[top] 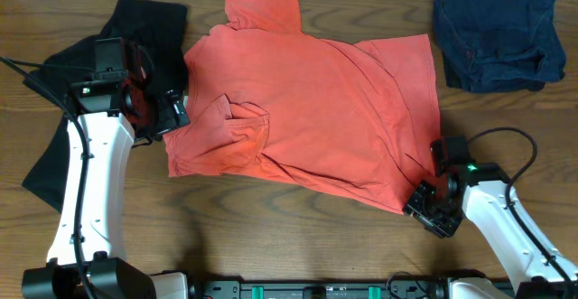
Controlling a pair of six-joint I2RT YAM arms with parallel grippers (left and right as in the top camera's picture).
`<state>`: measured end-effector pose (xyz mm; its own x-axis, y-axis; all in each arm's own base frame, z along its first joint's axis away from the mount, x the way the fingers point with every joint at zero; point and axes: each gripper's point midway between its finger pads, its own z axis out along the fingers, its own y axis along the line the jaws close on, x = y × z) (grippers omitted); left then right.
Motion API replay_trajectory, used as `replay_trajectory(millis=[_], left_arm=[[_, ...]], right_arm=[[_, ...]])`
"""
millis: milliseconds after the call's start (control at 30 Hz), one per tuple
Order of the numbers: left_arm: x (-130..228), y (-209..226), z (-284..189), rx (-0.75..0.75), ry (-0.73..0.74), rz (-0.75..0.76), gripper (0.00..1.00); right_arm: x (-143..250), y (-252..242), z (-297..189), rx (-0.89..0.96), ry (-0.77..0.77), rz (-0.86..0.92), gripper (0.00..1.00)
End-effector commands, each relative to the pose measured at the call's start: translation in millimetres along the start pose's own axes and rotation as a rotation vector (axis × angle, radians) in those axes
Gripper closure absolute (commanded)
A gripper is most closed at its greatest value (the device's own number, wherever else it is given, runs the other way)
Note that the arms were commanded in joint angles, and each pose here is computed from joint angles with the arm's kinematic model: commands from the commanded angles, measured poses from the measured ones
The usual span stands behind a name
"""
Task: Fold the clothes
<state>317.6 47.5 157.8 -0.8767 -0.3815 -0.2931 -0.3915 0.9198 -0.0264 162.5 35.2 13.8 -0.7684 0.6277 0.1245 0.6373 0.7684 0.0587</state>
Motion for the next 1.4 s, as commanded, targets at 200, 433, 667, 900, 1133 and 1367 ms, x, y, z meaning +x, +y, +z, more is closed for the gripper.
replay_trajectory(millis=[200,433,667,900,1133,1367], left_arm=[[1,1,2,-0.003,0.007,-0.014,0.02],[1,1,2,-0.003,0.007,-0.014,0.02],[0,1,2,-0.003,0.007,-0.014,0.02],[1,1,2,-0.003,0.007,-0.014,0.02],[-1,1,2,-0.002,0.003,-0.014,0.02],[-1,0,2,-0.002,0.001,-0.011,0.02]], right_arm=[[-16,-6,9,0.061,-0.06,0.019,0.5],[-31,-12,3,0.086,-0.116,0.037,0.84],[-57,-11,-30,0.113,-0.179,-0.024,0.97],[-78,-6,-68,0.145,-0.257,-0.067,0.99],[-105,19,-86,0.068,-0.371,-0.124,0.99],[-131,43,-98,-0.013,-0.491,-0.182,0.99]])
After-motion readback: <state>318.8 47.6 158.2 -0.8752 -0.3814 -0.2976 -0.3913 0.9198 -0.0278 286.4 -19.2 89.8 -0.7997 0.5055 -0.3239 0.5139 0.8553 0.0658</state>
